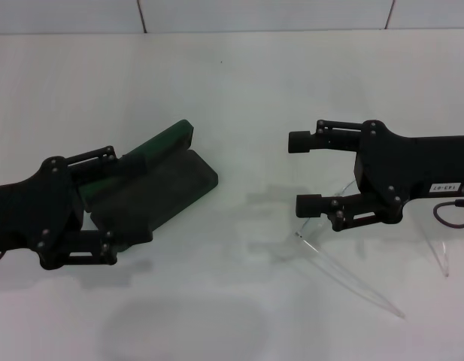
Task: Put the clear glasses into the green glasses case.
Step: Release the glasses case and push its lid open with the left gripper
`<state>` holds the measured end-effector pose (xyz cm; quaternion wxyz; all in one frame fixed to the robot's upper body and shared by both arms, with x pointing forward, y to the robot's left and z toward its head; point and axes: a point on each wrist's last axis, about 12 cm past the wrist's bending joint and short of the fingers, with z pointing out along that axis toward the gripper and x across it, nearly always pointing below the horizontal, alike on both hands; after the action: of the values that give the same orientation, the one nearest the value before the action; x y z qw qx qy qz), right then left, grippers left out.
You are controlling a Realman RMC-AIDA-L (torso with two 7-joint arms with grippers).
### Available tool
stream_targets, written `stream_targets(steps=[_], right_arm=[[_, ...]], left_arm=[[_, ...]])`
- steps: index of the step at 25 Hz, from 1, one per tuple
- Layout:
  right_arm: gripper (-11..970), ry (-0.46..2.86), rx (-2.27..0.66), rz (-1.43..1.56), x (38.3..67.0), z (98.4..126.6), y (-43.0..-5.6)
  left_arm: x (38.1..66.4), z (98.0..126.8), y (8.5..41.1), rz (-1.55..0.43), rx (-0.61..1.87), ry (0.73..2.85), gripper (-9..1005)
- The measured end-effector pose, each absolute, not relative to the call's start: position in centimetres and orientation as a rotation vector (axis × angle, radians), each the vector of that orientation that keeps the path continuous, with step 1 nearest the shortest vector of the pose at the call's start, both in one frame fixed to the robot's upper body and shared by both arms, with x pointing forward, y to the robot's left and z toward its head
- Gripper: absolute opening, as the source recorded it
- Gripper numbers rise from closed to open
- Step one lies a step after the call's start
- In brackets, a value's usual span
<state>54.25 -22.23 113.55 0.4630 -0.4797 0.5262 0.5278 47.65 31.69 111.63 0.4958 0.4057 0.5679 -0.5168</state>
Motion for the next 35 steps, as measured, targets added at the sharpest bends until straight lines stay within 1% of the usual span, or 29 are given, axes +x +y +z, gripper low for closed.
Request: stream_targets(steps=[24, 27, 30, 34, 35], right_arm=[[857, 1.316, -1.119, 1.252, 53.9, 112.9, -23.3], [857, 1.315, -1.042, 1.193, 54.1, 113.0, -24.5], [857, 1.295, -0.871, 1.08, 54.3, 112.9, -26.9], [857, 1.234, -0.55, 0.933, 53.0, 111.9, -30.8], [856, 1.222, -0.519, 0.913, 52.7, 111.7, -31.2]], left_arm=[[47.8, 111.8, 31.7, -1.242, 0.948, 1.357, 868], [48.3, 112.2, 32.1, -1.219, 0.907, 1.349, 867], [49.5, 112.9, 32.5, -1.175, 0.854, 1.357, 866], [51.9, 114.3, 32.7, -1.087, 0.82, 1.418, 864], [52.4, 114.6, 32.8, -1.067, 0.83, 1.438, 864]])
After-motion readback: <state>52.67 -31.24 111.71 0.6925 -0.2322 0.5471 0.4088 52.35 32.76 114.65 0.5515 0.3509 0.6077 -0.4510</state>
